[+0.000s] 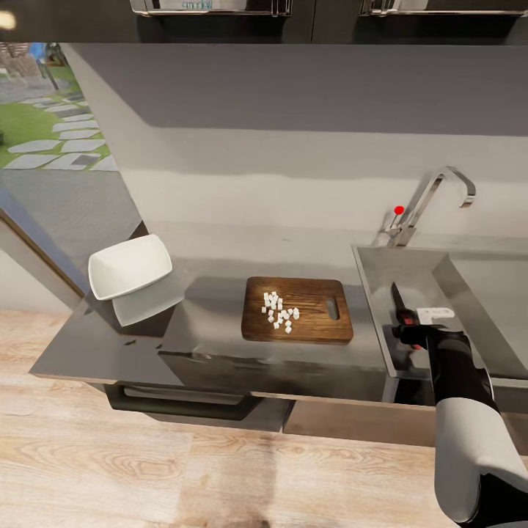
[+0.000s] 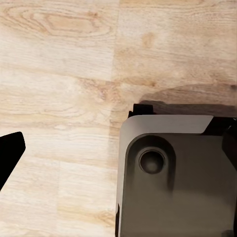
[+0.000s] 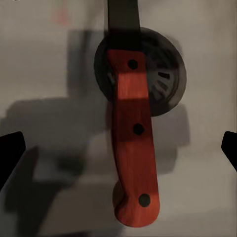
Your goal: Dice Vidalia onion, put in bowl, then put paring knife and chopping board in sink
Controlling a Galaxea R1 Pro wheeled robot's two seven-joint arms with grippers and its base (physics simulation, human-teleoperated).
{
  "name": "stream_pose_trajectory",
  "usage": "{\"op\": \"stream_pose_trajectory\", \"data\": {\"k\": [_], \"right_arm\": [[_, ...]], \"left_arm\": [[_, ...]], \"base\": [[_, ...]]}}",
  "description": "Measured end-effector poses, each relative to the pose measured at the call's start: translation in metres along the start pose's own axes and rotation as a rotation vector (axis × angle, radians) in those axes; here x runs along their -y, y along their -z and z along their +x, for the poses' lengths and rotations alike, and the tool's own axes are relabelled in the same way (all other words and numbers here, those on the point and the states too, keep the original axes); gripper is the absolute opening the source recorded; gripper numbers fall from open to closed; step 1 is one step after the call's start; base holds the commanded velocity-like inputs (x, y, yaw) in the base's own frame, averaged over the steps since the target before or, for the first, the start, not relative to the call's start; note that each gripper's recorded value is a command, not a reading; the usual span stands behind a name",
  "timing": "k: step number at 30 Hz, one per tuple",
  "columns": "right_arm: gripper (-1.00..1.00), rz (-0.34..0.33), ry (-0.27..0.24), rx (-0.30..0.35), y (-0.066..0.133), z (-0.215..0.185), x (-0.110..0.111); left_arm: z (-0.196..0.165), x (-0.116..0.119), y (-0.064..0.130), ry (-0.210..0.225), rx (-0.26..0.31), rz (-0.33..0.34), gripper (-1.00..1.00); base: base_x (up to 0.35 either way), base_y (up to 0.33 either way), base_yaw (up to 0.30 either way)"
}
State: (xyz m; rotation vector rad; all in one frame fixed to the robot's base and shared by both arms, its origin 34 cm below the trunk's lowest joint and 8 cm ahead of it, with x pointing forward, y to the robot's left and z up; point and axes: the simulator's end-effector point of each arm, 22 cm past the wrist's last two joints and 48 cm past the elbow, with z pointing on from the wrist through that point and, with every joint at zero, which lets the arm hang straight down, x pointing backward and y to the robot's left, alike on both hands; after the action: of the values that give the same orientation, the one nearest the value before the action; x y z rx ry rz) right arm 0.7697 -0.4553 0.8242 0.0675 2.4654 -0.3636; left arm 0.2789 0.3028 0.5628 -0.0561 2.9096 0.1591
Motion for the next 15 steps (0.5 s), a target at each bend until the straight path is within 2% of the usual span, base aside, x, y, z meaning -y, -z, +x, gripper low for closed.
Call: {"op": "stream_pose_trajectory", "data": {"k": [8,11,15], "right_arm": [[1.00,0.005,-0.001,0.017,0.003,-0.007,0.004],[1.00,0.029,-0.004,0.077,0.015,-0.032,0.017],[1.00,0.027,-0.008,0.195,0.048,-0.082,0.032]], "left_arm": [[0.000,0.000,0.000,0.000,0.000,0.001,1.00],[0.000,0.002,0.000,0.001,0.000,0.004,1.00],[0.000,0.004,0.000,0.001,0.000,0.006,1.00]], "base": [[0.000,0.000,0.000],[0.000,0.000,0.000],[0.000,0.000,0.000]]}}
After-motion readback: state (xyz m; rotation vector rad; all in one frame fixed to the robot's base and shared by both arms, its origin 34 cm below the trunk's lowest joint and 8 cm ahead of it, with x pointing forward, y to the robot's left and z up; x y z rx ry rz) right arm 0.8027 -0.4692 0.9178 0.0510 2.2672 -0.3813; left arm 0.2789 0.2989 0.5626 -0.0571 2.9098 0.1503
